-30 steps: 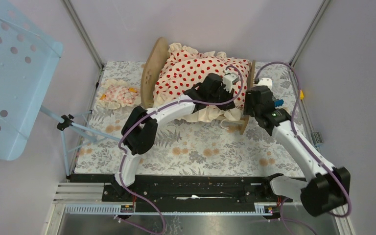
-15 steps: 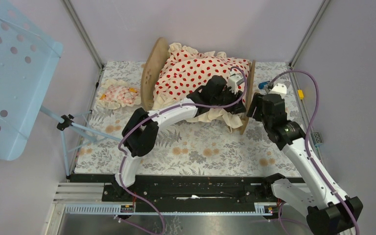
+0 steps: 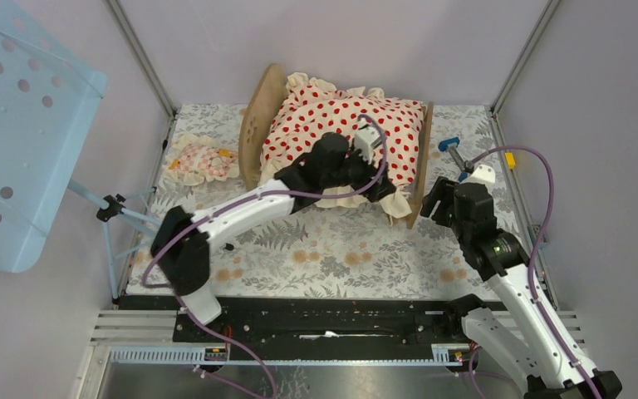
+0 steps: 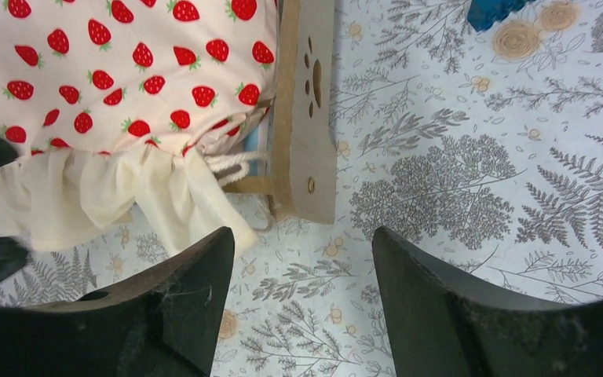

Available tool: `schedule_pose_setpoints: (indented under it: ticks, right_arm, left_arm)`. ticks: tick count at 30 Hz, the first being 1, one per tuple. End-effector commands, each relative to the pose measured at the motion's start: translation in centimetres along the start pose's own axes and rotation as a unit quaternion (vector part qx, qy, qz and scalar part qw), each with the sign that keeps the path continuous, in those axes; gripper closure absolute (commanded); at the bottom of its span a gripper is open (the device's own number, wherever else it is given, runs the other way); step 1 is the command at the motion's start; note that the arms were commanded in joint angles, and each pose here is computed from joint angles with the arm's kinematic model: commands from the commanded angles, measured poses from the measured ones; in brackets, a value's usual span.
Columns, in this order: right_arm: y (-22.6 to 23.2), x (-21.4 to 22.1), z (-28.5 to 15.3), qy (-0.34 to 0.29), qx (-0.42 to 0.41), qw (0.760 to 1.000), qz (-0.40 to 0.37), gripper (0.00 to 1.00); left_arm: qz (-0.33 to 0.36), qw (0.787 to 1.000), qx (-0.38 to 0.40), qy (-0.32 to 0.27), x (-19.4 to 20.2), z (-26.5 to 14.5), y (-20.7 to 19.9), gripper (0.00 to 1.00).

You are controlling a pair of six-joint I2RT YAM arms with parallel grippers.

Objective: Set up the pet bed
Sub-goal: Cross the ropes on the bed frame, then adjust the ropes on the bed frame.

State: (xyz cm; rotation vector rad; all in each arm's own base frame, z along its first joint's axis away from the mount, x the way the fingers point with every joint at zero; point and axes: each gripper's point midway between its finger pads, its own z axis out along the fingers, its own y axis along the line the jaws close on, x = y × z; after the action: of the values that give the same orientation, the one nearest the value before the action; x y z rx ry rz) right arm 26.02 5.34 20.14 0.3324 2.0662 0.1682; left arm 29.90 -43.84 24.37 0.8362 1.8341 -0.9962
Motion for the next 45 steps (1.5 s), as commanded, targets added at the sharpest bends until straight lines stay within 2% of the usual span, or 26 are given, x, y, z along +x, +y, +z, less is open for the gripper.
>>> schedule_pose_setpoints:
  ticks: [1, 4, 9, 12, 14, 19, 25, 32, 35, 39, 42, 45]
  right_arm:
    - [-0.1, 1.5, -0.2, 0.014, -0.016, 1.000, -0.001, 0.27]
    - [-0.2, 1.9, -0.4, 0.022, -0.013, 1.000, 0.006, 0.27]
    - [0.0, 1.3, -1.7, -0.001, -0.034, 0.999, 0.020, 0.26]
    - [0.1, 0.8, -2.4, -0.007, -0.043, 0.999, 0.013, 0.27]
    - [0.1, 0.5, -3.0, -0.006, -0.043, 0.999, 0.007, 0.26]
    - [0.2, -0.2, -3.9, -0.013, -0.052, 0.999, -0.001, 0.26]
    - [0.3, -0.6, -4.1, -0.014, -0.053, 0.998, -0.012, 0.26]
    - [0.3, 0.0, -3.8, -0.007, -0.054, 0.998, -0.016, 0.26]
    - [0.1, 0.6, -3.6, -0.002, -0.054, 0.998, -0.014, 0.26]
    - [0.1, 1.2, -3.3, 0.004, -0.054, 0.998, -0.010, 0.26]
    - [0.2, 1.4, -2.9, 0.006, -0.055, 0.998, -0.009, 0.26]
    - [0.4, 1.2, -2.5, 0.010, -0.054, 0.998, -0.019, 0.26]
  left_arm:
    - [0.020, 0.998, -0.050, -0.018, 1.2, -3.6, 1.2, 0.33]
    - [0.043, 0.996, -0.084, -0.005, 3.9, -5.1, 2.3, 0.34]
    - [0.184, 0.979, -0.091, 0.015, 5.1, -5.1, 2.9, 0.34]
    - [0.288, 0.956, -0.060, 0.021, 4.4, -4.3, 2.7, 0.36]
    - [0.357, 0.933, -0.031, 0.034, 4.9, -3.7, 2.7, 0.36]
    - [0.446, 0.891, -0.025, 0.078, 5.1, -2.4, 4.6, 0.41]
    - [0.463, 0.880, 0.017, 0.105, 5.7, -1.6, 6.4, 0.43]
    - [0.476, 0.866, 0.027, 0.152, 8.2, -0.2, 8.2, 0.43]
    - [0.472, 0.862, 0.049, 0.178, 9.5, 0.1, 8.3, 0.47]
    - [0.456, 0.865, 0.073, 0.195, 11.0, 0.6, 8.1, 0.55]
    - [0.444, 0.868, 0.087, 0.204, 11.5, 1.3, 8.0, 0.67]
    - [0.423, 0.871, 0.100, 0.227, 11.4, 1.9, 7.9, 0.92]
